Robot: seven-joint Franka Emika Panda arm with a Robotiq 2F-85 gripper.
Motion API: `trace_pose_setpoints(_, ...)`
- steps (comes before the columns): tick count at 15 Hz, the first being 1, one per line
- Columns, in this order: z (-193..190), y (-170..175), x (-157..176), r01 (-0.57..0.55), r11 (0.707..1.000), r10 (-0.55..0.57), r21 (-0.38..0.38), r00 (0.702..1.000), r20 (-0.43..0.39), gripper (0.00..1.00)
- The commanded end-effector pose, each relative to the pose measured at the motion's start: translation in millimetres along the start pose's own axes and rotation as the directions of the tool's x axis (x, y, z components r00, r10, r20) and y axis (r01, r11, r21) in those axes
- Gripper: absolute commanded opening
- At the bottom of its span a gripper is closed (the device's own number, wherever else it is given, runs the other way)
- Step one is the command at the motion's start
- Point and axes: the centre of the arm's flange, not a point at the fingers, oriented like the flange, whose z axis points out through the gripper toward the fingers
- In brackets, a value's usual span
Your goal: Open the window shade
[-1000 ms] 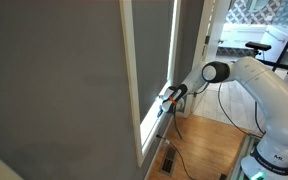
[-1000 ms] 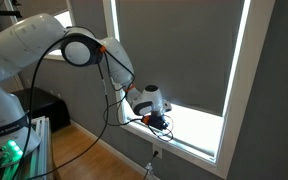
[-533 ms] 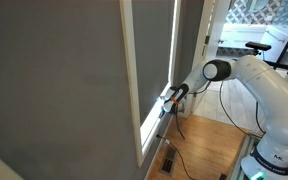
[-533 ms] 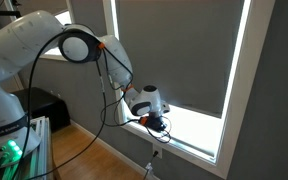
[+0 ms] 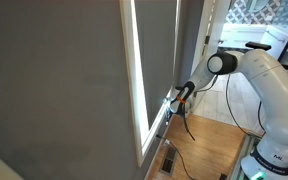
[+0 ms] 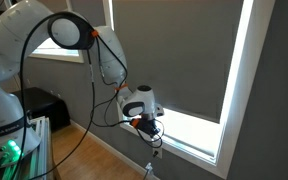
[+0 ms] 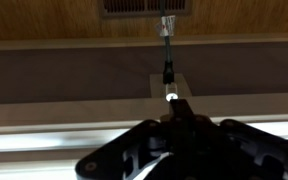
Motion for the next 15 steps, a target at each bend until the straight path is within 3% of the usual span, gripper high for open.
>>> trace_pose_setpoints(1,-6.7,-5.4,-35.3,0.007,1.000,-0.008,0.020,0.999,0.053,0.00)
trace_pose_setpoints(6,23.0,11.5,-46.0,-0.012,1.000,0.012,0.003,0.999,0.049,0.00)
trace_pose_setpoints(13,111.5,16.1,-83.7,-0.131,0.991,0.127,0.020,0.983,0.136,0.00)
trace_pose_setpoints(15,126.0,10.6,-91.8,-0.158,0.987,0.153,0.035,0.980,0.128,0.00)
